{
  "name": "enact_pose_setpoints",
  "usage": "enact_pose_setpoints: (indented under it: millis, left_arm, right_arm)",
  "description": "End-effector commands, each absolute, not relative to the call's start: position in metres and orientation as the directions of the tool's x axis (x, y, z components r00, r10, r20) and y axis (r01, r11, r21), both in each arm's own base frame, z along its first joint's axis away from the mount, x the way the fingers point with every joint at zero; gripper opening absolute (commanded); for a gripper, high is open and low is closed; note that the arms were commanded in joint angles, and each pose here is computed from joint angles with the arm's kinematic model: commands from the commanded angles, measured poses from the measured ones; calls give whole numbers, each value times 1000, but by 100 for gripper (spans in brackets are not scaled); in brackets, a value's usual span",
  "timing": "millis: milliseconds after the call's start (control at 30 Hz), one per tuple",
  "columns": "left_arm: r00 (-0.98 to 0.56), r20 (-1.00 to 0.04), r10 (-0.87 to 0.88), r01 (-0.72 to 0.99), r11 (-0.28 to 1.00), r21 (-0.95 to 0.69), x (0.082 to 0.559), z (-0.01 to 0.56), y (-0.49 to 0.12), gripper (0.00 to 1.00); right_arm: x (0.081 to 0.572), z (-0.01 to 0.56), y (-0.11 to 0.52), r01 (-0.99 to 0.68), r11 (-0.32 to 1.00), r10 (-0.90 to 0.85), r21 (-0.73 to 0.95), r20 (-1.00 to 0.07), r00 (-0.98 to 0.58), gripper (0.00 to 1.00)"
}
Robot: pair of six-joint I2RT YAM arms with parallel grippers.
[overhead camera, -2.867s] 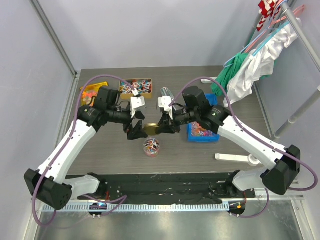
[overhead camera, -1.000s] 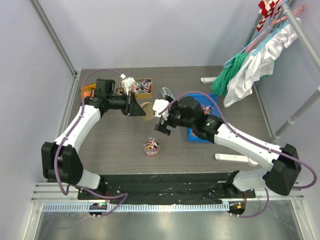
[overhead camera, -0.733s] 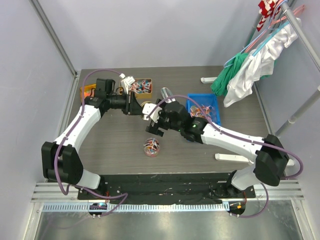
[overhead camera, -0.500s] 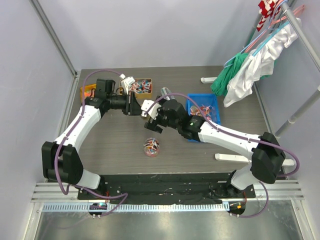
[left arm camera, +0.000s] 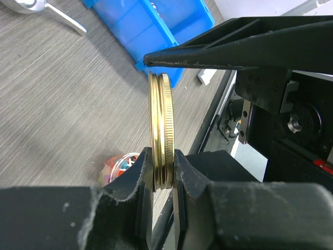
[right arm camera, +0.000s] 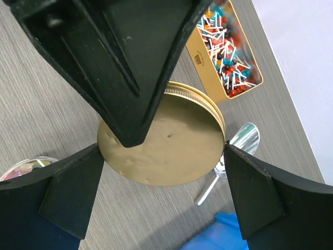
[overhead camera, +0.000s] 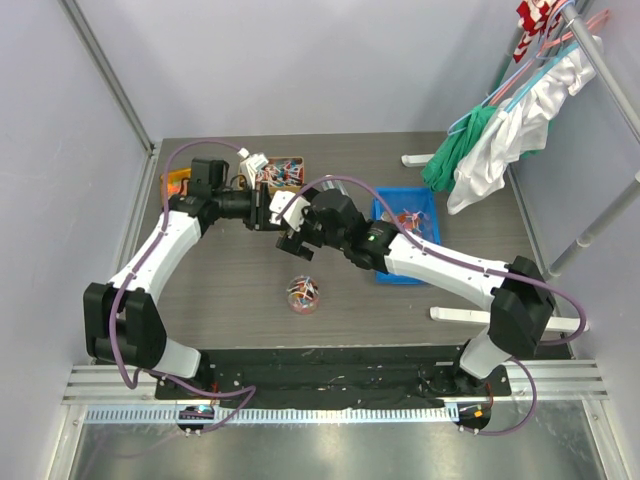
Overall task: Pack the candies
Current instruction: Pick up the bottle lid at the center of the board.
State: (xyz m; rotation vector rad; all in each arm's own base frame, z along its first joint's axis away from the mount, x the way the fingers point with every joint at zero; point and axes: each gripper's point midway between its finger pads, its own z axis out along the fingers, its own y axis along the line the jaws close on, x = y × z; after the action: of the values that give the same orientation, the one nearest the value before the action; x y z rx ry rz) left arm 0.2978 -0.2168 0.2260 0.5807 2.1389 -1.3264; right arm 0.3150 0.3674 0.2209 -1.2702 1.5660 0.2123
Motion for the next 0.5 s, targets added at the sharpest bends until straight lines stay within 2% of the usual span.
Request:
enact_pose_setpoints:
  millis: [0,167,367,400,467]
  left_arm:
    - [-739,-670,78,643,380,-665,292,233,-220,1]
    - [-737,-672,79,645,379,-663,292,232,-220,1]
    - [-737,-671,80,644,383,-662,292,230,-220,0]
    - [-735,-674,81,647,382,-660,292,230,-219,1]
    - [-730,-679,78,652,382,-655,292,231,-219,3]
  right_arm:
    - [319,253,383,-778,455,-530,-434,-833,155,100]
    - [318,250,385,-784,445,-534,-432,-831,155,98]
    - [311,245,388,-804,415,-537,-426,-828,162,68]
    - [310,244,387,-804,415,-538,-426,-828,161,65]
    - [310,243,386,-801,417,-541,-429,-825,160,65]
